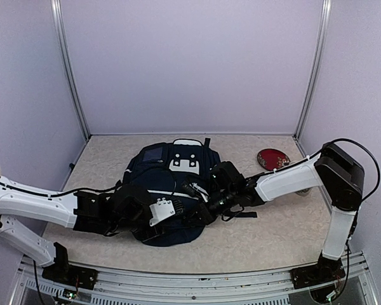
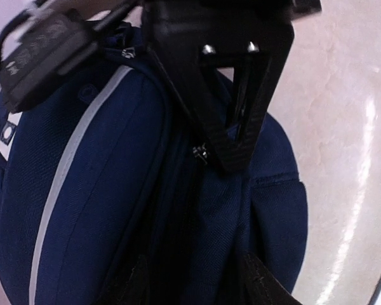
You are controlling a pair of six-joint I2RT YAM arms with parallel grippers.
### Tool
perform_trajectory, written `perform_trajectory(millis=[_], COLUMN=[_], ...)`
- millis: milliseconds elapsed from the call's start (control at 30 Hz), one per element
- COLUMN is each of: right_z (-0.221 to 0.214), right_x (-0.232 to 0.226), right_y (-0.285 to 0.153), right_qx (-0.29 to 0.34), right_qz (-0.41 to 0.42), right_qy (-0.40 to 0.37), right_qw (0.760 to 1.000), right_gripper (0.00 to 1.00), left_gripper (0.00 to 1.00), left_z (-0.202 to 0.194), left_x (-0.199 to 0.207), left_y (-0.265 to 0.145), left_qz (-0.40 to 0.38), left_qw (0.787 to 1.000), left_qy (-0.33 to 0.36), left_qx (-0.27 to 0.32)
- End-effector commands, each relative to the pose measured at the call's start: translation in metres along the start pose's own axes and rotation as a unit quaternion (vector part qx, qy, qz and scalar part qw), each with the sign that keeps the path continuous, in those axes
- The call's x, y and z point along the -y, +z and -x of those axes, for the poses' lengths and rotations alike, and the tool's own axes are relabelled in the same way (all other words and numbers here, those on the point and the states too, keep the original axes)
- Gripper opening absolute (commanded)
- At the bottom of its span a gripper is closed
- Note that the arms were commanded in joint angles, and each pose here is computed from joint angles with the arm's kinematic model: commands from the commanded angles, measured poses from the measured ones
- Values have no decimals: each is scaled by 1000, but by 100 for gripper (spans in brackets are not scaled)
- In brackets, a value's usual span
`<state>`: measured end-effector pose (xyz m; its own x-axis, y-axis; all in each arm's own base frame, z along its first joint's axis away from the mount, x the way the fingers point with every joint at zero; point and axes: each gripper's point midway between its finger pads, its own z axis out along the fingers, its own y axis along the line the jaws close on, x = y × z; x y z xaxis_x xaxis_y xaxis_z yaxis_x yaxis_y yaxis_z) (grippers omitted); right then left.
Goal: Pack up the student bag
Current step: Hold the student bag at the center of the board, then zip the student bag into the largest pocket of the bag.
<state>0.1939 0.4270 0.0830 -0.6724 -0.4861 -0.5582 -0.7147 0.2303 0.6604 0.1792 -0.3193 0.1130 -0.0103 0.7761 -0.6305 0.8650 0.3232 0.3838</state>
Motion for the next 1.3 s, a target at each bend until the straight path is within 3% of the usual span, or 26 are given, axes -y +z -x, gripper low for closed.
perform_trajectory(millis=[0, 167, 367, 467, 500, 600, 800, 1000, 1267], right_z=[34, 33, 34, 35, 36, 35, 16, -9, 28], right_x=[-12, -14, -15, -16, -16, -12, 37, 101, 145], right_y=[-14, -16, -16, -16, -16, -20, -60, -127, -183], right_qx=[54, 58, 57, 59, 59, 54, 44, 21, 28], right_qz=[9, 11, 13, 16, 16, 0, -113, -276, -386], right_qy=[-34, -35, -37, -38, -37, -30, 32, 77, 60], right_qw=[998, 998, 998, 997, 997, 998, 992, 958, 920], right_gripper=[0, 0, 0, 0, 0, 0, 0, 0, 0], left_gripper=[41, 36, 46, 47, 42, 0, 0, 0, 0], left_z=[0, -14, -4, -5, -5, -14, -34, -38, -21], left_x=[-10, -19, -23, -26, -27, -28, -32, -27, 2], left_y=[16, 31, 30, 34, 36, 42, 33, 29, 16], left_qz=[20, 36, 42, 53, 57, 64, 75, 63, -4], left_qw=[999, 997, 997, 997, 996, 994, 990, 990, 994], left_qy=[34, 34, 36, 43, 44, 48, 62, 68, 87], left_qx=[-30, -63, -44, -45, -51, -78, -106, -108, -71])
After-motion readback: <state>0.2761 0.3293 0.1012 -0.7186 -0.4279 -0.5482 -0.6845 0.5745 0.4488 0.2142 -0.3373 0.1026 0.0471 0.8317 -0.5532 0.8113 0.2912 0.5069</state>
